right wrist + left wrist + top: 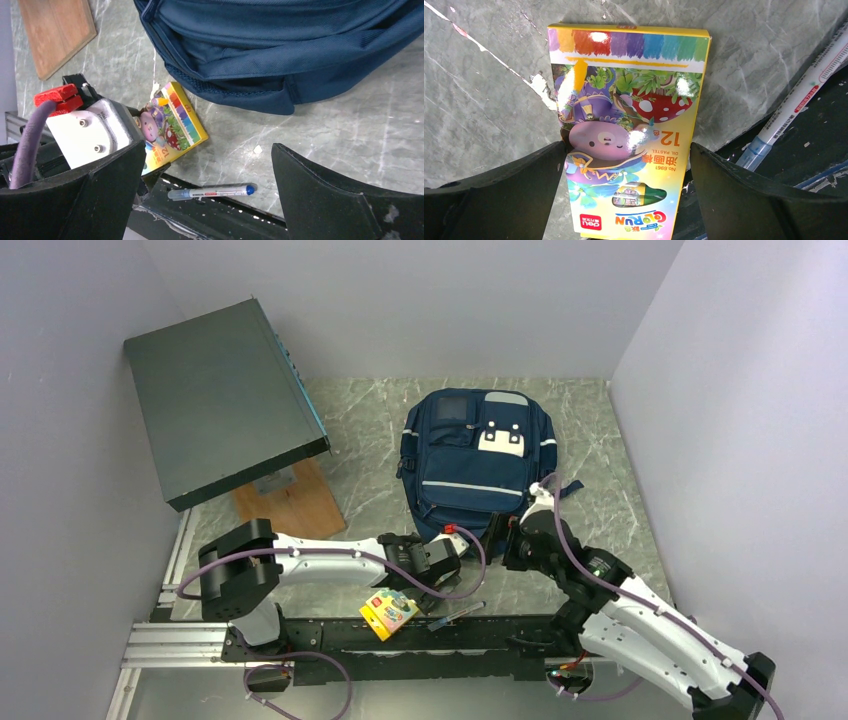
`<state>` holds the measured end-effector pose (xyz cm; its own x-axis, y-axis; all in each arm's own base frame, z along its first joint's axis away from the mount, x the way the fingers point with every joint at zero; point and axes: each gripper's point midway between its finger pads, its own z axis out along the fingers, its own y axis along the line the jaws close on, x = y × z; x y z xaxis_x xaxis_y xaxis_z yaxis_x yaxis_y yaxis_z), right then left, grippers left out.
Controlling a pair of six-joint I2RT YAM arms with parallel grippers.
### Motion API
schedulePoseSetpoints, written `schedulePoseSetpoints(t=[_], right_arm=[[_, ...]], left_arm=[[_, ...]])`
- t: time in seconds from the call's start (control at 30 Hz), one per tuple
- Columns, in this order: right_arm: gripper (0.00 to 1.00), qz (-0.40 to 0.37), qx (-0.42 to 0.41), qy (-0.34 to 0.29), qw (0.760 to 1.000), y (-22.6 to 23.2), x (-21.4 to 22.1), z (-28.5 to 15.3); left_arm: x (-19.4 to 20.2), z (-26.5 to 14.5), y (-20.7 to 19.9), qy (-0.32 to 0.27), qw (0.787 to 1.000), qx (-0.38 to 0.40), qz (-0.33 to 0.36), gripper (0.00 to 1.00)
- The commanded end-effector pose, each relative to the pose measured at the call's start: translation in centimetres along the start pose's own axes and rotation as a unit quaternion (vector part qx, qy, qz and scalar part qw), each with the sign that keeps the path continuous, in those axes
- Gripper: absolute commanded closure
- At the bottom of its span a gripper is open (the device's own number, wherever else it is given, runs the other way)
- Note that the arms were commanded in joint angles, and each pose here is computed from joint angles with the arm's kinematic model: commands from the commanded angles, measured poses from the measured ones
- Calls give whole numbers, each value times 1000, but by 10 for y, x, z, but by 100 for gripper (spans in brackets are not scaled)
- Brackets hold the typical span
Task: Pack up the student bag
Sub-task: Pick up the stationery from the center of the board.
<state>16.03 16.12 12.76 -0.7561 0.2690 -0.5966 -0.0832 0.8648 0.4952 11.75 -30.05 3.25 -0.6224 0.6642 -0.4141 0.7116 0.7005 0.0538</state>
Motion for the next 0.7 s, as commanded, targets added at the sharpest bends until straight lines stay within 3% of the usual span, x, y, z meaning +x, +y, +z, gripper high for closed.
schedulePoseSetpoints(t=[0.0,0.17,0.33,0.47,0.67], right_arm=[[1,15,-46,41,998,17,18,13],[5,68,-138,121,981,41,60,27],[10,133,-202,121,963,56,69,37],[13,170,-214,123,954,64,72,43],[15,239,-163,121,950,60,78,63]], left_arm=[[13,7,7,24,1000,-18,5,1],[15,4,4,11,1000,8,-5,5],[17,0,1,-6,997,64,-40,7],[13,-6,-2,-28,992,111,-61,9],[14,-7,0,-33,989,128,-68,11]])
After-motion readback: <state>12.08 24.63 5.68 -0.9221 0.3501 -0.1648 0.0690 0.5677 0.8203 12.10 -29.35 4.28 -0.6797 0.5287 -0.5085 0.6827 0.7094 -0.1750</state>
